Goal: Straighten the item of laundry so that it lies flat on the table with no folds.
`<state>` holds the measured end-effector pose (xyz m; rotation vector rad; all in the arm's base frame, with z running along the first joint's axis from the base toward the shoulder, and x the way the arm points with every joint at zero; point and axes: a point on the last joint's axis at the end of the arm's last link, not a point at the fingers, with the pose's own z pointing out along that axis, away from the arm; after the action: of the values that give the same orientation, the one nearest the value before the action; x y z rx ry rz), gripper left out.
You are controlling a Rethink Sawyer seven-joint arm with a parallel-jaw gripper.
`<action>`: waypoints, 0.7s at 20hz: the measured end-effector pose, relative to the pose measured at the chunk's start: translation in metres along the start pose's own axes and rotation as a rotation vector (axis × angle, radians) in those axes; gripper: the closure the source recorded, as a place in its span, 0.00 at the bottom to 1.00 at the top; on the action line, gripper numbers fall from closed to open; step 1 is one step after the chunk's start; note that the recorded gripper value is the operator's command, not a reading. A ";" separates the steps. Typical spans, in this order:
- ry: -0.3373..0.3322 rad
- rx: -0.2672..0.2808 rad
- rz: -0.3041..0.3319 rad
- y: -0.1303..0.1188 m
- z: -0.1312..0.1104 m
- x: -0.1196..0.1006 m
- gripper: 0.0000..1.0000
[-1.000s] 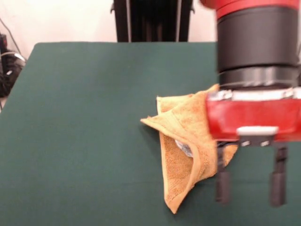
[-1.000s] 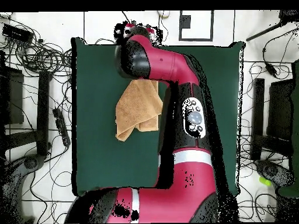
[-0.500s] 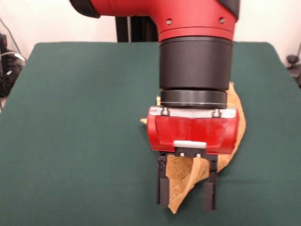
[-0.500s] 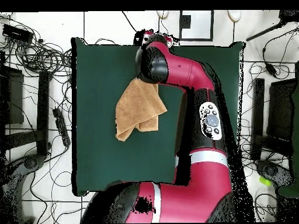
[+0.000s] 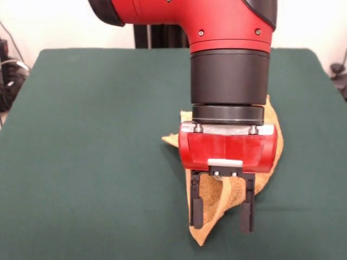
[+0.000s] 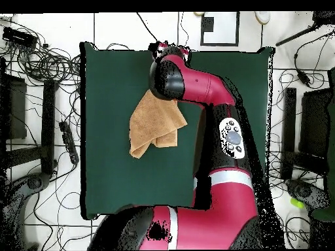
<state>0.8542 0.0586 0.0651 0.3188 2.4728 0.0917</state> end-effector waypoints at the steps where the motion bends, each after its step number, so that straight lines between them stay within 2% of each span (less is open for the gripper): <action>1: -0.003 -0.001 -0.003 0.002 -0.001 0.002 0.00; 8: -0.033 -0.012 -0.019 0.011 -0.010 0.018 0.00; 14: -0.019 -0.011 -0.036 0.007 -0.020 0.028 0.00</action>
<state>0.8223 0.0722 0.0653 0.2687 2.4571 0.0862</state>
